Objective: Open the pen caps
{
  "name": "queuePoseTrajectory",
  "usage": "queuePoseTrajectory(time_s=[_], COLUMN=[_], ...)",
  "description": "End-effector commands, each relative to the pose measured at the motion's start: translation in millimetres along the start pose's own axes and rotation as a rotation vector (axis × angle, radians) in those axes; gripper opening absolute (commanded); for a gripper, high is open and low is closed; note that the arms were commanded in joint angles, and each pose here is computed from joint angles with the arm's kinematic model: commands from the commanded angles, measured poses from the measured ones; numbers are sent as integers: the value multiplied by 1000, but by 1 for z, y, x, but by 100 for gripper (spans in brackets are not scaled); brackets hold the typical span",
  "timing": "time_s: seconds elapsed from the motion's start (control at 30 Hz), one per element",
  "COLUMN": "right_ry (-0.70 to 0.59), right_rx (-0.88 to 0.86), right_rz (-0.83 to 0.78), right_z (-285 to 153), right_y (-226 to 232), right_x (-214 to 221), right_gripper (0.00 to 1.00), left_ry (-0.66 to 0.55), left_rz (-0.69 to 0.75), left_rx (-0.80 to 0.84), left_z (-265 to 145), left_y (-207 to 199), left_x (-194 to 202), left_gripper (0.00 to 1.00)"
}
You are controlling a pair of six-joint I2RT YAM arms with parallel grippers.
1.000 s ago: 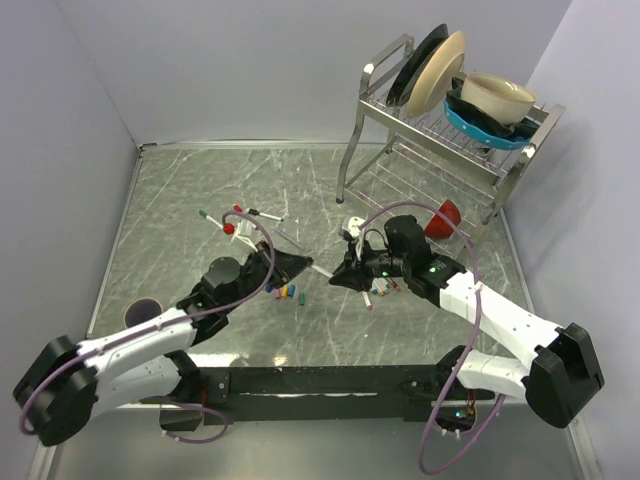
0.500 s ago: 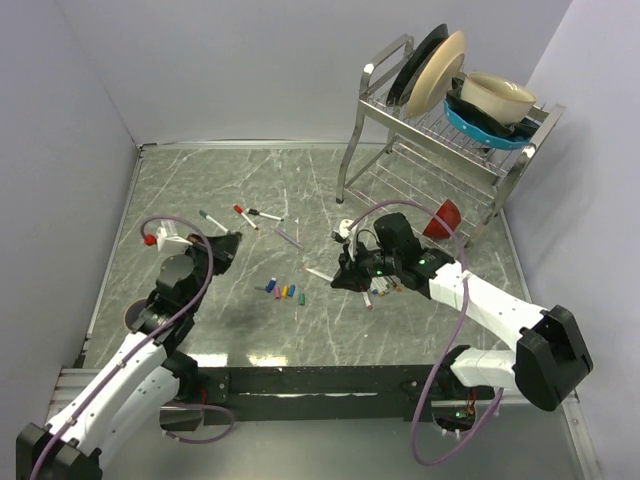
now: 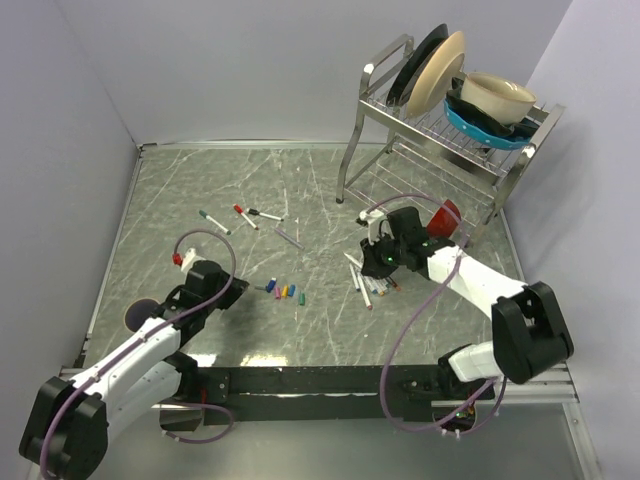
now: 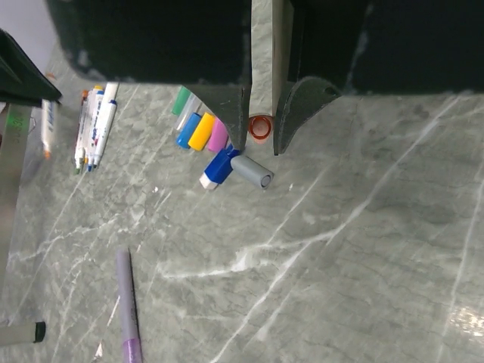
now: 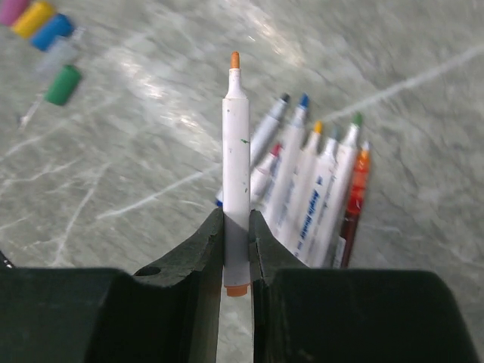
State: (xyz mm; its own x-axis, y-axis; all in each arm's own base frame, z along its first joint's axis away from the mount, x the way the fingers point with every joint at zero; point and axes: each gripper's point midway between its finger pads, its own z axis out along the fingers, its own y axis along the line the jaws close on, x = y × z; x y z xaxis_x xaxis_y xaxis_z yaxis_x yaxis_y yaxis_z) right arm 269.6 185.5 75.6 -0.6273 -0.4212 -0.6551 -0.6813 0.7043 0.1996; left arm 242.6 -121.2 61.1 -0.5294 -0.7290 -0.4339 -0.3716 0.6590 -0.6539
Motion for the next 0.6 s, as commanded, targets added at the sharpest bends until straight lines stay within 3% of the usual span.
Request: queuePoseTrajectory(time_s=[0.0,0.1,0.3,0.57], right_ry=[43,73,100,128], right_rx=[66,99,107,88], right_rz=[94,126,148,151], right_z=[0,3,7,10], right_y=[-21,-31,-35,-34], right_x=[-2,5,12,15], right_gripper=[1,1,3,25], left_ry=[10,32,56,65], left_rz=[5,6,0,0], left_rx=[27,14,18,23], left_z=[3,8,15,17], left_y=[-6,1,5,2], left_x=[1,8,16,17], left_gripper=[9,11,25,42])
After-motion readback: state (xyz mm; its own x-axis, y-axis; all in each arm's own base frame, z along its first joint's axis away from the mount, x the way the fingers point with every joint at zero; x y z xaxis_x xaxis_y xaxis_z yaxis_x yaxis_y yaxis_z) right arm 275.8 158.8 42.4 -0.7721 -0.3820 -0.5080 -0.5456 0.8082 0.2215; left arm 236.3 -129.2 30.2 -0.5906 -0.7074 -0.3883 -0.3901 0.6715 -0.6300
